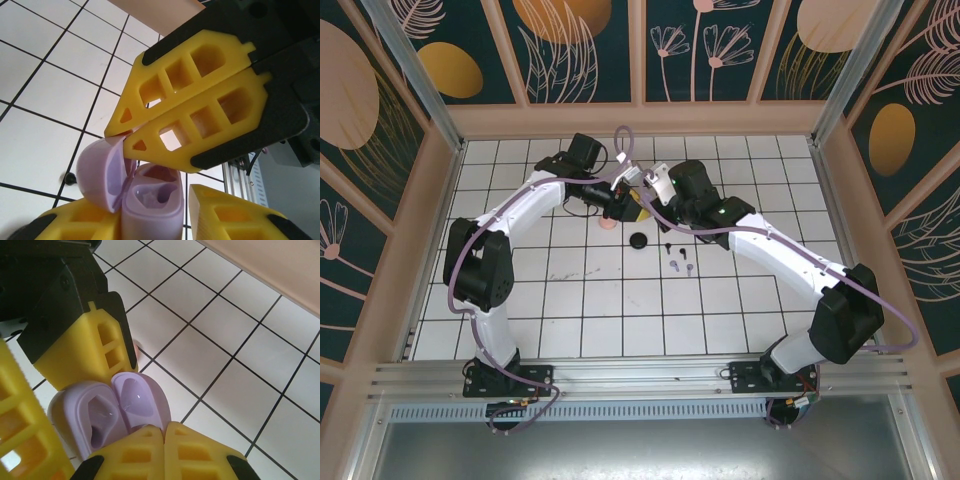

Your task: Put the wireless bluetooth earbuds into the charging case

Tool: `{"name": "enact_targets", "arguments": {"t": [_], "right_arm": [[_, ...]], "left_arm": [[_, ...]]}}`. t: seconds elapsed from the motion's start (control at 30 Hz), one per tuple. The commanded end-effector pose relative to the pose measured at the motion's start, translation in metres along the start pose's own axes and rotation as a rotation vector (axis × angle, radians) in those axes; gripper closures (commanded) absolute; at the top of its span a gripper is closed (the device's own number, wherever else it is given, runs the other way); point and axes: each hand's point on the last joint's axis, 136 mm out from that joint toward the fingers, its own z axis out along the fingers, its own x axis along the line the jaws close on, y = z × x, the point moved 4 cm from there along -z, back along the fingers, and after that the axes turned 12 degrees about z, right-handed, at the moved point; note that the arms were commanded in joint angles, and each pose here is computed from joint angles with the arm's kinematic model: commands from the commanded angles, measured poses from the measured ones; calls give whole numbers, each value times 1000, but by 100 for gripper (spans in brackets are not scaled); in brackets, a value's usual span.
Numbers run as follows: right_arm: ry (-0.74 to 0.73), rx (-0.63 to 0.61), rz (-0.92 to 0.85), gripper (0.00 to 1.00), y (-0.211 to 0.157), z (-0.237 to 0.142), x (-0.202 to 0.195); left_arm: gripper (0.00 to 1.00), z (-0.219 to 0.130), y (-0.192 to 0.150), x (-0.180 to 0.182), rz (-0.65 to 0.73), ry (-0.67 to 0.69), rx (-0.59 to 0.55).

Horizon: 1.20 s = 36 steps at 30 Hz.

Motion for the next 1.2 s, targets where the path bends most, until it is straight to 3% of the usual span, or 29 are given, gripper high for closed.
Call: {"name": "enact_targets", "arguments": {"t": [0.0,0.37,0.47,0.63,0.9,1.17], "right_arm": [[-5,-25,-2,100,12,-2,2],[-27,-41,12,99,17,-4,-1],[-25,-56,26,77,23,-12,-1],[-6,-78,73,62,21,-40,-2],[-18,-78,228,49,-23,-77,-13],[-54,1,455,48,-70,-56,-23]], "left_arm": [[70,-1,0,-3,7,-32,-13],[100,0,-1,-5,11,-44,-20],[100,0,0,-5,23,-34,-36],[100,-6,7,1,50,60,-115],[100,-31,27,-4,109,198,-227],[100,-62,57,-29,225,370,-361]]}}
